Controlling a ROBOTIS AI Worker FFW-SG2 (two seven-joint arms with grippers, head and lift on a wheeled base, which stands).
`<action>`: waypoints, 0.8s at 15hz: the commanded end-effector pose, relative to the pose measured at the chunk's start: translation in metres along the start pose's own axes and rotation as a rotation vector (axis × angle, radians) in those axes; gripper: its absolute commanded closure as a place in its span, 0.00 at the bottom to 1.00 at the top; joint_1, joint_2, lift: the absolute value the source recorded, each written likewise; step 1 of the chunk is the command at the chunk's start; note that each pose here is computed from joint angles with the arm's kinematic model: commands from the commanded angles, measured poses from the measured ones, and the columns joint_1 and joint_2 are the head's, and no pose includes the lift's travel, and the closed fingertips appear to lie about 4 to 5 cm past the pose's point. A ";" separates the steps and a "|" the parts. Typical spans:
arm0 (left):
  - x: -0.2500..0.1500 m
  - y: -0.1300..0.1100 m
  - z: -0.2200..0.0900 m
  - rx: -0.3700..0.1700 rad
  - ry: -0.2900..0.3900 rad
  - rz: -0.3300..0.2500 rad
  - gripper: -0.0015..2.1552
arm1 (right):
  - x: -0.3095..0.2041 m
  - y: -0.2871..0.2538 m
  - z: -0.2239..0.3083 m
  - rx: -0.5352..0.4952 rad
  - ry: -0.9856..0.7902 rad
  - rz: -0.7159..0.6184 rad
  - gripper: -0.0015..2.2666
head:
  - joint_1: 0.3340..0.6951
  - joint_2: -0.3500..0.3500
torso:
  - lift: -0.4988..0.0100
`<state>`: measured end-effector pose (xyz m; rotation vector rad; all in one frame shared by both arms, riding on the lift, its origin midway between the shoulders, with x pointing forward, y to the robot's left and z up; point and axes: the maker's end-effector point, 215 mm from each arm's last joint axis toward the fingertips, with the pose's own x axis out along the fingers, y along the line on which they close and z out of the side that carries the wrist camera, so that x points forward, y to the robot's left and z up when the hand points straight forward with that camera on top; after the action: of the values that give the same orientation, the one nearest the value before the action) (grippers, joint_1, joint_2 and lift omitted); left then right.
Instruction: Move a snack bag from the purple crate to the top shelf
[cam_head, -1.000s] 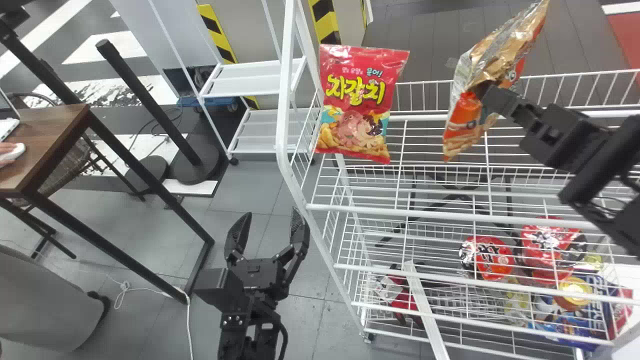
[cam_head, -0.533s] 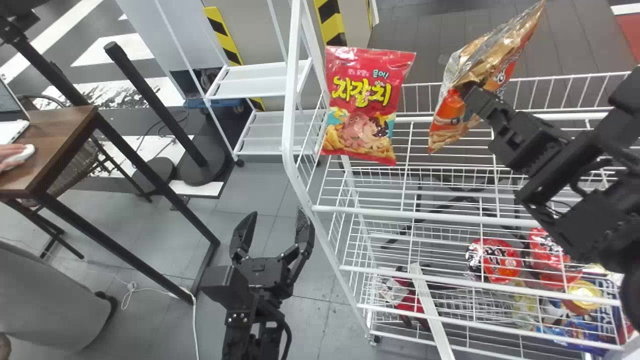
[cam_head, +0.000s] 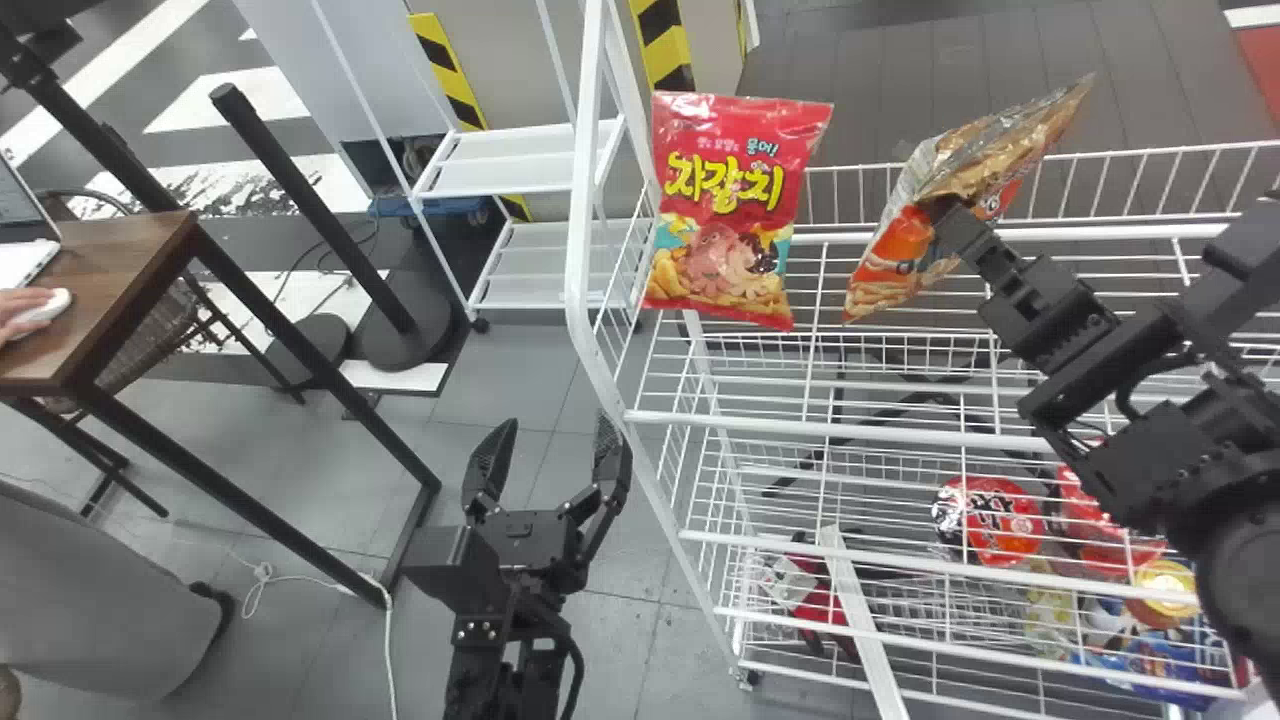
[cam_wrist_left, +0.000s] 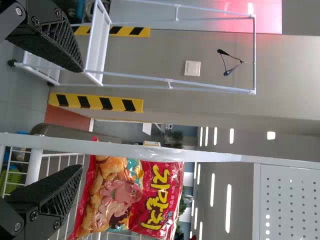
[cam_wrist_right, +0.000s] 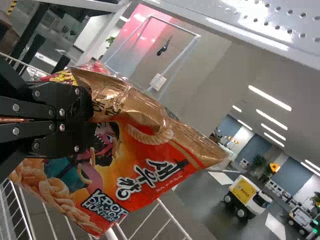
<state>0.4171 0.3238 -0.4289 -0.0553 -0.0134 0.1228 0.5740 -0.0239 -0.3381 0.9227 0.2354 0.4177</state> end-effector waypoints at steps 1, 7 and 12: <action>0.000 0.001 -0.001 0.001 0.002 0.002 0.07 | 0.001 -0.005 0.002 0.014 -0.009 -0.012 0.93 | 1.00 0.96 | 0.98; 0.002 0.000 -0.003 0.006 0.004 0.001 0.07 | 0.008 -0.022 -0.003 0.035 0.006 -0.054 0.90 | 1.00 0.95 | 0.98; 0.003 0.001 -0.004 0.006 0.005 0.002 0.07 | 0.016 -0.018 -0.004 0.102 0.019 -0.019 0.90 | 1.00 0.95 | 0.98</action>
<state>0.4195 0.3244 -0.4330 -0.0496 -0.0074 0.1241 0.5899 -0.0249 -0.3579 0.9984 0.2831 0.3940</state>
